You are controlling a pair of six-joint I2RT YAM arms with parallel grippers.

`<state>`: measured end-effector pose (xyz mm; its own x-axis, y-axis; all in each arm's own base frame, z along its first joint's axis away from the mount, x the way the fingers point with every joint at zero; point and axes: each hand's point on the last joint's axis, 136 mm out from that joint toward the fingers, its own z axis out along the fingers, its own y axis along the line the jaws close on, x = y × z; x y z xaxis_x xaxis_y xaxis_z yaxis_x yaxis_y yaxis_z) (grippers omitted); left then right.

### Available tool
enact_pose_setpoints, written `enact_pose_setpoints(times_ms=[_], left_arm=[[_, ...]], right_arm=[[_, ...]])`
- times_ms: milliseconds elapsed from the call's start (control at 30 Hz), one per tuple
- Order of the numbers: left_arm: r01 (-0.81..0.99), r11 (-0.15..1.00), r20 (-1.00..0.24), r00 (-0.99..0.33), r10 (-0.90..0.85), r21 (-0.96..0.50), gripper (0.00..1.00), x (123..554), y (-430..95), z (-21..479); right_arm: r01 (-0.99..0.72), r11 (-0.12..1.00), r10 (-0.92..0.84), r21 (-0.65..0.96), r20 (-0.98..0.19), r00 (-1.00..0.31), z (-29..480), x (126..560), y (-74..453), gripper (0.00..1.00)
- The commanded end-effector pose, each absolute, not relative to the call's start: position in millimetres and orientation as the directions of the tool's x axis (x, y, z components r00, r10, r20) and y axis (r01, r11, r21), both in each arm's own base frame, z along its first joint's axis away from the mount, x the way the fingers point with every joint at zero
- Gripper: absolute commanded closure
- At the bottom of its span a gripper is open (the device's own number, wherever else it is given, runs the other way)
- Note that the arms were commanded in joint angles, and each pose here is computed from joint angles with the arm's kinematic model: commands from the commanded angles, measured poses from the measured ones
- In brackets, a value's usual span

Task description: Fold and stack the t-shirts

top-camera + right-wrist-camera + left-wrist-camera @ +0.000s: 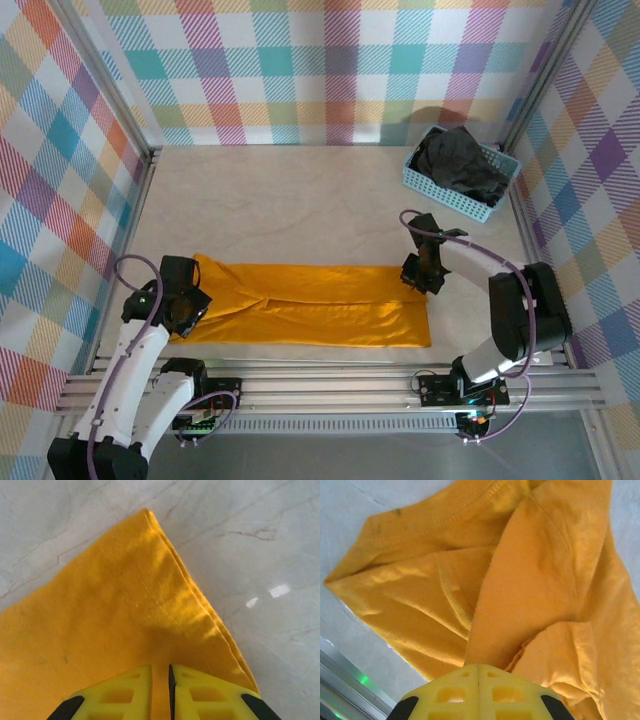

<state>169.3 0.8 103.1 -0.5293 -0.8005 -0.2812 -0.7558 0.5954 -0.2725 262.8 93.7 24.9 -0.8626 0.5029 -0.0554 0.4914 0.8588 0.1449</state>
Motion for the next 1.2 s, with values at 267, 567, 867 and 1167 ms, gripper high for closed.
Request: enact_pose_setpoints(times_ms=[267,567,867,1167], left_arm=[[-0.756,0.626,-0.280,-0.569,-0.773,-0.191,1.00,145,-9,115],[-0.746,0.647,-0.290,-0.592,-0.752,-0.158,1.00,148,-20,100],[-0.711,0.681,-0.246,-0.638,-0.729,-0.173,1.00,160,-42,77],[-0.661,0.733,-0.250,-0.692,-0.678,-0.159,1.00,175,-60,74]], right_arm=[[0.482,0.868,0.491,0.123,-0.059,-0.869,25,271,94,0.83],[0.486,0.865,0.495,0.125,-0.059,-0.867,26,270,94,0.83],[0.362,0.928,0.373,0.095,-0.165,-0.913,59,280,114,0.82],[0.356,0.928,0.369,0.107,-0.147,-0.918,52,277,127,0.82]])
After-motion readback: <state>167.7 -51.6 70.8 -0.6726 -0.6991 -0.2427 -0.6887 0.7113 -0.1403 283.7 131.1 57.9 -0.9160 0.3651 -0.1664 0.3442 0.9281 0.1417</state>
